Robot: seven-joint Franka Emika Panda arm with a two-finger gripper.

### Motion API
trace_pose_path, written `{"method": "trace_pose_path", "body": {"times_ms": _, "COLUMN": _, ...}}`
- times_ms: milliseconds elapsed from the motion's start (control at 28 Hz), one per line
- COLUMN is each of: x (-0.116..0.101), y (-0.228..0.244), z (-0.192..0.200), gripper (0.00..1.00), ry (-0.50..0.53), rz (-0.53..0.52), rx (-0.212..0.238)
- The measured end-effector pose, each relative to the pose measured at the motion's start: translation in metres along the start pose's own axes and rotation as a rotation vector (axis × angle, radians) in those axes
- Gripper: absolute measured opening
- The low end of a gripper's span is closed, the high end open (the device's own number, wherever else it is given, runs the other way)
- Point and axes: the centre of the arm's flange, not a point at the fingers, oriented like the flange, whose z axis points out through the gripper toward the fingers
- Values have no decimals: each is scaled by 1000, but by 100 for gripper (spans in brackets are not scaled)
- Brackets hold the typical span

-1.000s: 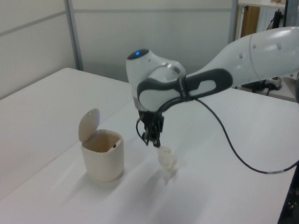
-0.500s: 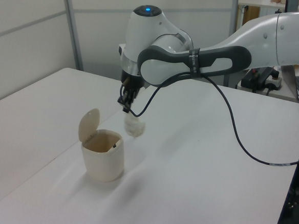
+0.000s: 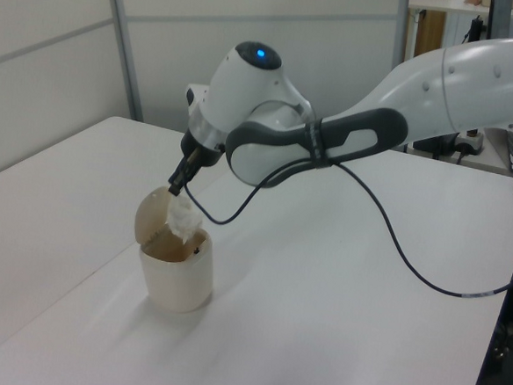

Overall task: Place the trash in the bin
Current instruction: 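Lower the paper into the bin opening and open the gripper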

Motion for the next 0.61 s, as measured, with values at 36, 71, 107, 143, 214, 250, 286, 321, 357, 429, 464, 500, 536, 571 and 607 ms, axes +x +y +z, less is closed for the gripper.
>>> {"method": "trace_pose_path", "body": {"times_ms": 36, "x": -2, "y": -4, "z": 7, "gripper": 2, "ry": 0, "rz": -4, "rx": 6}}
{"method": "trace_pose_path", "body": {"times_ms": 71, "x": -3, "y": -7, "z": 12, "gripper": 3, "ry": 0, "rz": -7, "rx": 9}}
{"method": "trace_pose_path", "body": {"times_ms": 107, "x": -4, "y": -9, "z": 15, "gripper": 6, "ry": -1, "rz": -9, "rx": 12}}
{"method": "trace_pose_path", "body": {"times_ms": 143, "x": -5, "y": -11, "z": 18, "gripper": 9, "ry": -4, "rz": -11, "rx": 14}}
{"method": "trace_pose_path", "body": {"times_ms": 214, "x": -6, "y": -14, "z": 21, "gripper": 16, "ry": -9, "rz": -13, "rx": 17}}
{"method": "trace_pose_path", "body": {"times_ms": 250, "x": -6, "y": -14, "z": 21, "gripper": 23, "ry": -10, "rz": -14, "rx": 18}}
{"method": "trace_pose_path", "body": {"times_ms": 286, "x": -6, "y": -15, "z": 21, "gripper": 25, "ry": -11, "rz": -15, "rx": 18}}
{"method": "trace_pose_path", "body": {"times_ms": 321, "x": -7, "y": -15, "z": 22, "gripper": 28, "ry": -11, "rz": -15, "rx": 18}}
{"method": "trace_pose_path", "body": {"times_ms": 357, "x": -7, "y": -15, "z": 22, "gripper": 32, "ry": -12, "rz": -16, "rx": 18}}
{"method": "trace_pose_path", "body": {"times_ms": 429, "x": -8, "y": -15, "z": 22, "gripper": 44, "ry": -14, "rz": -17, "rx": 18}}
{"method": "trace_pose_path", "body": {"times_ms": 464, "x": -9, "y": -15, "z": 21, "gripper": 48, "ry": -16, "rz": -17, "rx": 18}}
{"method": "trace_pose_path", "body": {"times_ms": 500, "x": -9, "y": -15, "z": 20, "gripper": 51, "ry": -21, "rz": -17, "rx": 17}}
{"method": "trace_pose_path", "body": {"times_ms": 536, "x": -10, "y": -14, "z": 19, "gripper": 55, "ry": -32, "rz": -17, "rx": 16}}
{"method": "trace_pose_path", "body": {"times_ms": 571, "x": -11, "y": -13, "z": 16, "gripper": 58, "ry": -49, "rz": -16, "rx": 15}}
{"method": "trace_pose_path", "body": {"times_ms": 607, "x": -13, "y": -11, "z": 12, "gripper": 63, "ry": -79, "rz": -15, "rx": 11}}
